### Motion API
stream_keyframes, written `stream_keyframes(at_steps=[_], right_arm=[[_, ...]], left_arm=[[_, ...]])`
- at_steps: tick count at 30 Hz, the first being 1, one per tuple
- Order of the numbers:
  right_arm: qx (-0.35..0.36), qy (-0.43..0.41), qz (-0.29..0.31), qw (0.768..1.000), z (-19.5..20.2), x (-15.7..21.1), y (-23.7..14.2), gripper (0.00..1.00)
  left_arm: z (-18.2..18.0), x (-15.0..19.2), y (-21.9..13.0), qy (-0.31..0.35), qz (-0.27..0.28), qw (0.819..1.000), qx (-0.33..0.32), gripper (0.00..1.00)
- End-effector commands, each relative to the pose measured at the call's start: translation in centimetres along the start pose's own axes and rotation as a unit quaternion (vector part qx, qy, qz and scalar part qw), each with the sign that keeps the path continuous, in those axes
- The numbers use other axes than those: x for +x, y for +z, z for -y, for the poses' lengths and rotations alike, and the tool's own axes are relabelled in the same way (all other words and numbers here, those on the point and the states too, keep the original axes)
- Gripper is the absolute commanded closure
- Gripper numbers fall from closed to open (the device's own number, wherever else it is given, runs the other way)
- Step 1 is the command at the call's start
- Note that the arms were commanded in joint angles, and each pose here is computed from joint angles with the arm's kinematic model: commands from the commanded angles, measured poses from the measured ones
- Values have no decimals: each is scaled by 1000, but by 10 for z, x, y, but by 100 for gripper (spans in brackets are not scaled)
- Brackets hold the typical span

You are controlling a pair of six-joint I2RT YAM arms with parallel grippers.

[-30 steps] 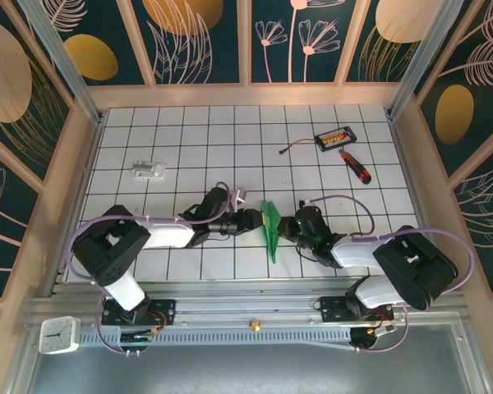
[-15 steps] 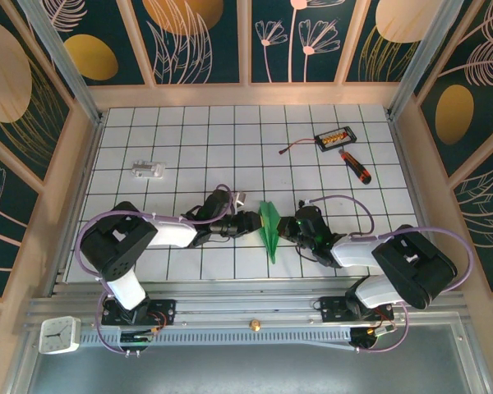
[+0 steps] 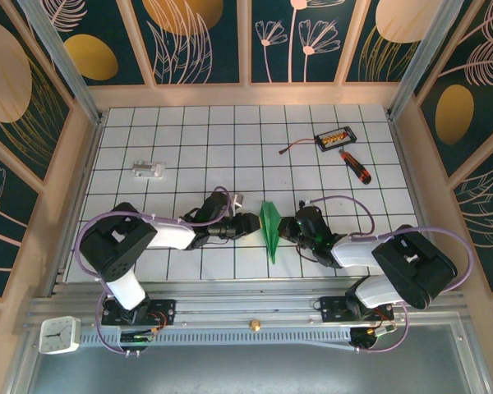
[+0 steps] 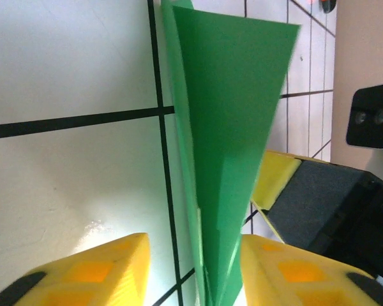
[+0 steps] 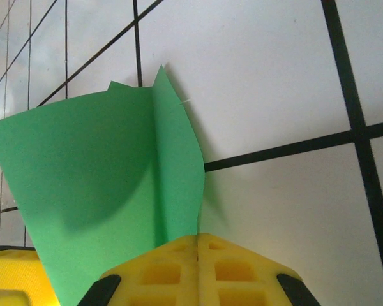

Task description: Fold a paper plane with a square sheet of paper (pick it up from the middle)

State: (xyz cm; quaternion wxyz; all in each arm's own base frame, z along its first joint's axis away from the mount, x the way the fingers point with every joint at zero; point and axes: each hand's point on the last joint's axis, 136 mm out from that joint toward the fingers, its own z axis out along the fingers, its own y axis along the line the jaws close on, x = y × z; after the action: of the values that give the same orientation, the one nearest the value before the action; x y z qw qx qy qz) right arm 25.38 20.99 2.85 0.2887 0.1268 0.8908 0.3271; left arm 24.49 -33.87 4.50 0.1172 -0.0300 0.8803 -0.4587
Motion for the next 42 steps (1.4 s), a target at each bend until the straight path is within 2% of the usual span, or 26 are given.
stream_keyframes(at_steps=[1, 6, 10, 18, 26, 42], right_arm=[[9, 0, 6, 1000, 7, -2, -2, 100], [10, 1, 6, 1000, 8, -1, -2, 100], [11, 0, 5, 1000, 8, -1, -2, 100], [10, -3, 18, 1000, 3, -11, -4, 100], [-6, -4, 43, 999, -8, -29, -9, 100], [-6, -2, 24, 1000, -21, -29, 29, 100]], left_arm=[[7, -3, 9, 3, -7, 1000, 17, 64], [7, -8, 16, 11, -8, 1000, 14, 75], [11, -11, 19, 16, -7, 1000, 20, 79], [10, -23, 12, 12, 9, 1000, 23, 100], [-3, -34, -6, 7, 28, 1000, 3, 100], [-28, -48, -20, -14, 50, 998, -34, 100]])
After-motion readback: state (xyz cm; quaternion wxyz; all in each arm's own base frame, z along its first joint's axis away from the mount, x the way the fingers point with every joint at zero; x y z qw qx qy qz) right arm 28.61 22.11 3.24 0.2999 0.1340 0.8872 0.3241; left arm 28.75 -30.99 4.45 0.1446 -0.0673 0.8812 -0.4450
